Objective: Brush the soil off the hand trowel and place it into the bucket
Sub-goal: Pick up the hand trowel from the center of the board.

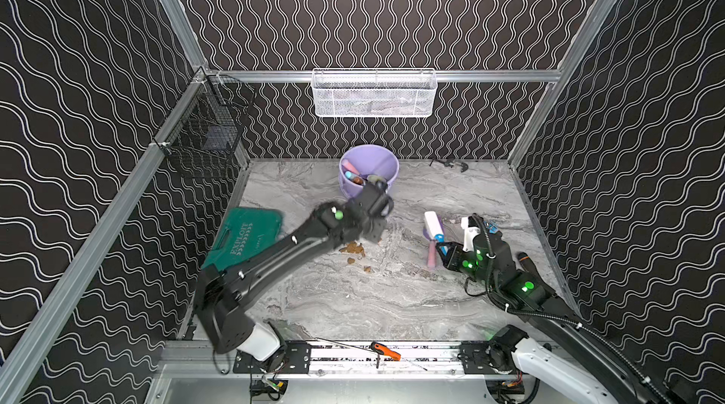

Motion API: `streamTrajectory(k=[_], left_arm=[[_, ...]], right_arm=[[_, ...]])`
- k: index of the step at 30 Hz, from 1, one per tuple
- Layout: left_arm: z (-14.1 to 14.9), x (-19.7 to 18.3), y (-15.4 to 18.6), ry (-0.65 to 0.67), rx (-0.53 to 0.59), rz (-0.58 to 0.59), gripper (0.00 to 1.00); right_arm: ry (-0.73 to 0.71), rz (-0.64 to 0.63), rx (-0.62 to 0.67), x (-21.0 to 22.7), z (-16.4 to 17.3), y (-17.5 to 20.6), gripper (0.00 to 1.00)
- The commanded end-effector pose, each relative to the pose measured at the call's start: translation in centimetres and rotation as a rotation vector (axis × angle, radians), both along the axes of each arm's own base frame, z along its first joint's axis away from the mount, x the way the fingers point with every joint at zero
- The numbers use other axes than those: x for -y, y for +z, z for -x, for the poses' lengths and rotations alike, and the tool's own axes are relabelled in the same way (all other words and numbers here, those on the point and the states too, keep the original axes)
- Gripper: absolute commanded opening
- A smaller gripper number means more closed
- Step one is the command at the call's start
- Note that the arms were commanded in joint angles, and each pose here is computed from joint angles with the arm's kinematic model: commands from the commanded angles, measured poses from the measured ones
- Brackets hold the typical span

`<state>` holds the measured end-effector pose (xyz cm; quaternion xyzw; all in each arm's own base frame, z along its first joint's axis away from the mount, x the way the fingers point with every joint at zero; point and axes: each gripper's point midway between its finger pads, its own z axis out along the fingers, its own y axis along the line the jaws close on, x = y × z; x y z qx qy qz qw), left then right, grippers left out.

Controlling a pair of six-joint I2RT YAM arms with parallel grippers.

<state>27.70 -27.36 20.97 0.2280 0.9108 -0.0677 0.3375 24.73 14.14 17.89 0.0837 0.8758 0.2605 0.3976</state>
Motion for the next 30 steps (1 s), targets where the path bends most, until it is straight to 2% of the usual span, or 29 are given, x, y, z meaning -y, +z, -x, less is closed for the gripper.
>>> streamTrajectory(k=[1,5,8,15,19,26,30], left_arm=[[1.5,4.4,0.3,0.046,0.051,0.269,0.36],[3.4,8.2,-2.2,-0.011,0.039,0.23,0.48],[3.9,11.2,-3.6,-0.057,0.02,0.243,0.54],[2.8,15.5,-7.5,-0.094,-0.008,0.155,0.58],[2.0,16.7,-9.5,-0.091,-0.019,0.072,0.58],[0.8,18.2,-12.3,-0.098,-0.022,-0.03,0.65],[0.5,19.2,-13.6,-0.113,-0.03,-0.031,0.66]], right_arm=[[-0.04,0.077,-0.057,2.3,0.6,-2.4,0.0],[-0.095,0.031,-0.085,4.0,0.4,-3.8,0.0],[-0.145,0.041,-0.083,5.6,0.3,-3.9,0.0],[-0.176,0.009,-0.102,7.5,-0.3,-4.1,0.0],[-0.179,-0.036,-0.106,7.6,-0.4,-4.5,0.0],[-0.177,-0.086,-0.115,7.4,-0.3,-5.1,0.0],[-0.176,-0.103,-0.117,7.2,-0.2,-5.4,0.0]])
